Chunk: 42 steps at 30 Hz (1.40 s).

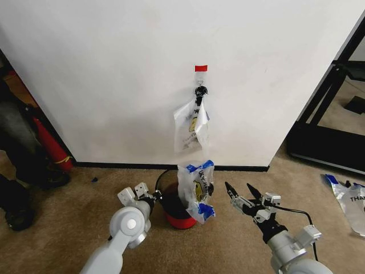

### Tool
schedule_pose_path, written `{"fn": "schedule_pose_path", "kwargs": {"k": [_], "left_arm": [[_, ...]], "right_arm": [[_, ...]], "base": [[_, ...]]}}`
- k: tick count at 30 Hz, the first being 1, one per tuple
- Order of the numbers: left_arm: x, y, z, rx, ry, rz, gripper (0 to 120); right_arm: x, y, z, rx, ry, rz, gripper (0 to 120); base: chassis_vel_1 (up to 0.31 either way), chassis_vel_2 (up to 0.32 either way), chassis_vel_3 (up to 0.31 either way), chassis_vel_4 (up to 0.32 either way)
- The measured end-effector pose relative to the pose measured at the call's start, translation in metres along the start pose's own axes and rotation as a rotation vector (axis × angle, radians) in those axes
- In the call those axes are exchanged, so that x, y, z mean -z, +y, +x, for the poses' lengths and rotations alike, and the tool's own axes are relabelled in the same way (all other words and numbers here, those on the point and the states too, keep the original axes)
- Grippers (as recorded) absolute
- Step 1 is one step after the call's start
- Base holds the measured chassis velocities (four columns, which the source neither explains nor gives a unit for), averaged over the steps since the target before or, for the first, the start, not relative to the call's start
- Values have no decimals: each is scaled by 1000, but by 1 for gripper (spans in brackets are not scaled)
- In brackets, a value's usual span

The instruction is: Pick up the garbage bag from the wall and place it over the trash bin.

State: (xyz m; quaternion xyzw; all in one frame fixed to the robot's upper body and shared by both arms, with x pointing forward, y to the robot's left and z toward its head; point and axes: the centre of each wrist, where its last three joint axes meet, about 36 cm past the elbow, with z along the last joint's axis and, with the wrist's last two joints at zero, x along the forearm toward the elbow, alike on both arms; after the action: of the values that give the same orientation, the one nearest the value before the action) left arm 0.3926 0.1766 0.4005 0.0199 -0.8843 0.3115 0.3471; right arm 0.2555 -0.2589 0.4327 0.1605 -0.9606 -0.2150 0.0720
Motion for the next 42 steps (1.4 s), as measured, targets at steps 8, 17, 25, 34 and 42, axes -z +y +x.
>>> {"fn": "schedule_pose_path", "kwargs": {"k": [8, 17, 25, 34, 42], "left_arm": [[-2, 8, -2, 4, -2, -35, 5], [-5, 10, 0, -15, 28, -43, 26], [-3, 12, 16, -40, 16, -75, 52], [10, 18, 45, -37, -37, -175, 90], [22, 6, 83, -49, -146, -302, 100]], "right_arm": [[-1, -1, -2, 3, 1, -3, 100], [-1, -3, -4, 4, 0, -3, 100], [1, -2, -4, 9, -1, -5, 100], [2, 0, -5, 18, -4, -6, 100], [0, -3, -5, 11, 0, 31, 100]], "base": [[0, 0, 0, 0], [0, 0, 0, 0], [0, 0, 0, 0], [0, 0, 0, 0], [0, 0, 0, 0]]}}
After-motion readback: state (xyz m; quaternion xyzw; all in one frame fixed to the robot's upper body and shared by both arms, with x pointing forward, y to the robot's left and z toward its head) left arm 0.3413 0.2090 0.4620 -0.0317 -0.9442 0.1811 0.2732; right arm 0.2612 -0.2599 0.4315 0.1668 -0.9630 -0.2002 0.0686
